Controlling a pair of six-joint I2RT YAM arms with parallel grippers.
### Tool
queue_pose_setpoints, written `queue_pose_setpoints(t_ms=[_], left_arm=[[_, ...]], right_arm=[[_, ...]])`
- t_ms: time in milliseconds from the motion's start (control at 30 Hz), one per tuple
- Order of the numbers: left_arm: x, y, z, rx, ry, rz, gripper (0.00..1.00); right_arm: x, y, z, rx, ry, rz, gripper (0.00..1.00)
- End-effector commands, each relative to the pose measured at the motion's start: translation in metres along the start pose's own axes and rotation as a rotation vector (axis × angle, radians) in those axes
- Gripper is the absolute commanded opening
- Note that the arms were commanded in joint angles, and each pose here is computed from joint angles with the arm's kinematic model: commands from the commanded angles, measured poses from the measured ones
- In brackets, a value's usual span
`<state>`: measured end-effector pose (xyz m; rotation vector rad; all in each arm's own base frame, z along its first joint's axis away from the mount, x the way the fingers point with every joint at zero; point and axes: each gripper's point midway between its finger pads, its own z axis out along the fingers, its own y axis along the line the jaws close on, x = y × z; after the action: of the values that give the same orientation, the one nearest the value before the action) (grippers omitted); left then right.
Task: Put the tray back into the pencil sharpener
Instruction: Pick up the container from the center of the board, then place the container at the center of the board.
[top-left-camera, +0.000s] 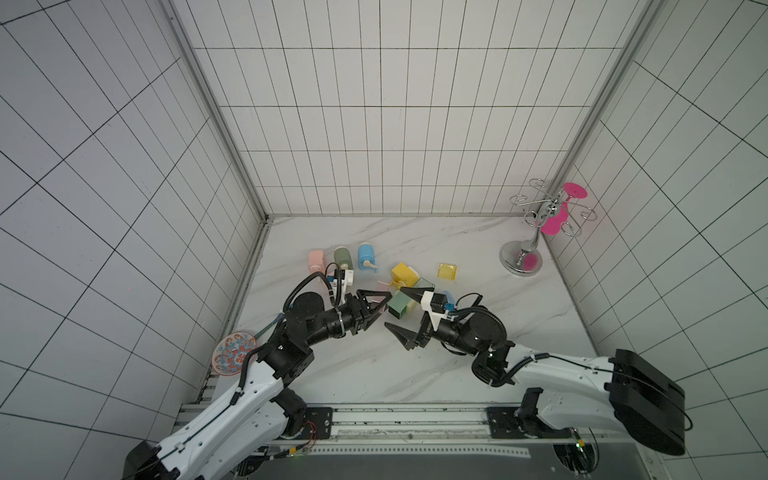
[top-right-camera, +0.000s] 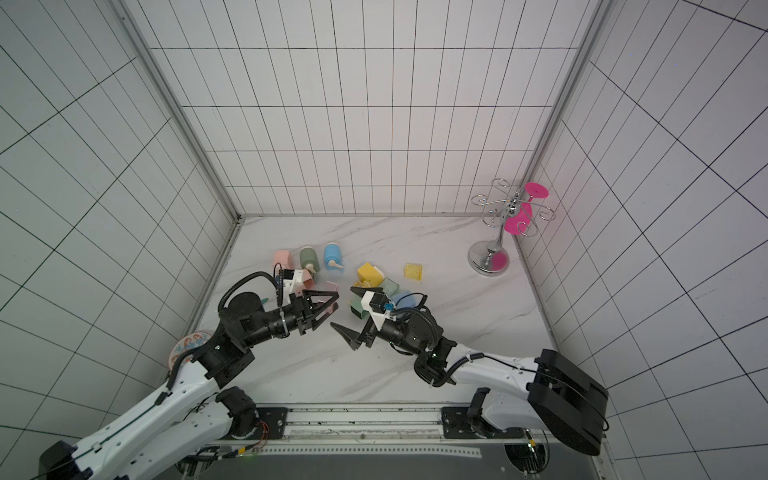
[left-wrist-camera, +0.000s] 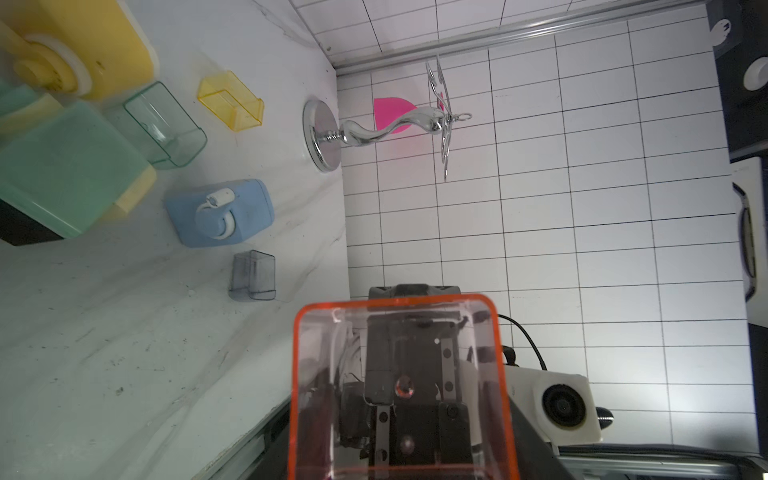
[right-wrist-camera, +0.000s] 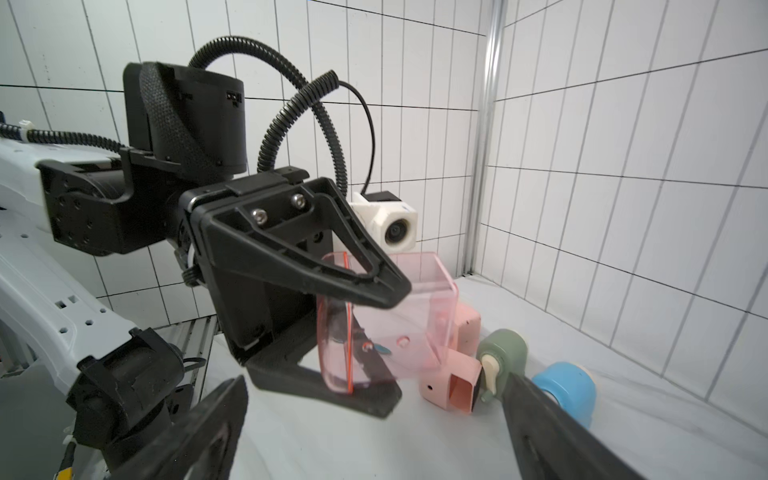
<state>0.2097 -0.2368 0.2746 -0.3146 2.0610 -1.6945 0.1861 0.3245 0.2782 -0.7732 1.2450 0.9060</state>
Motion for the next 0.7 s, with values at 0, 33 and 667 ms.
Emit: queue_pose_setpoints(t_ms=[0,33,667], left_arm=[[-0.006,0.044,-0.004,-0.232,-0.044,0.131,0.36],[-0.005,0.054,-0.004,-0.278,-0.052,0.150,0.35],[0.066,0.200,0.015,-1.110,-0.146,0.247,0.36]], right_arm=[[0.017,-0.030,-0.026,0.198,0.103,0.027,0.99],[0.019,-0.041,-0.034,0.272,0.142,0.051,0.99],[0.009,-0.094,-0.130,0.675,0.195,0.217,0.87]])
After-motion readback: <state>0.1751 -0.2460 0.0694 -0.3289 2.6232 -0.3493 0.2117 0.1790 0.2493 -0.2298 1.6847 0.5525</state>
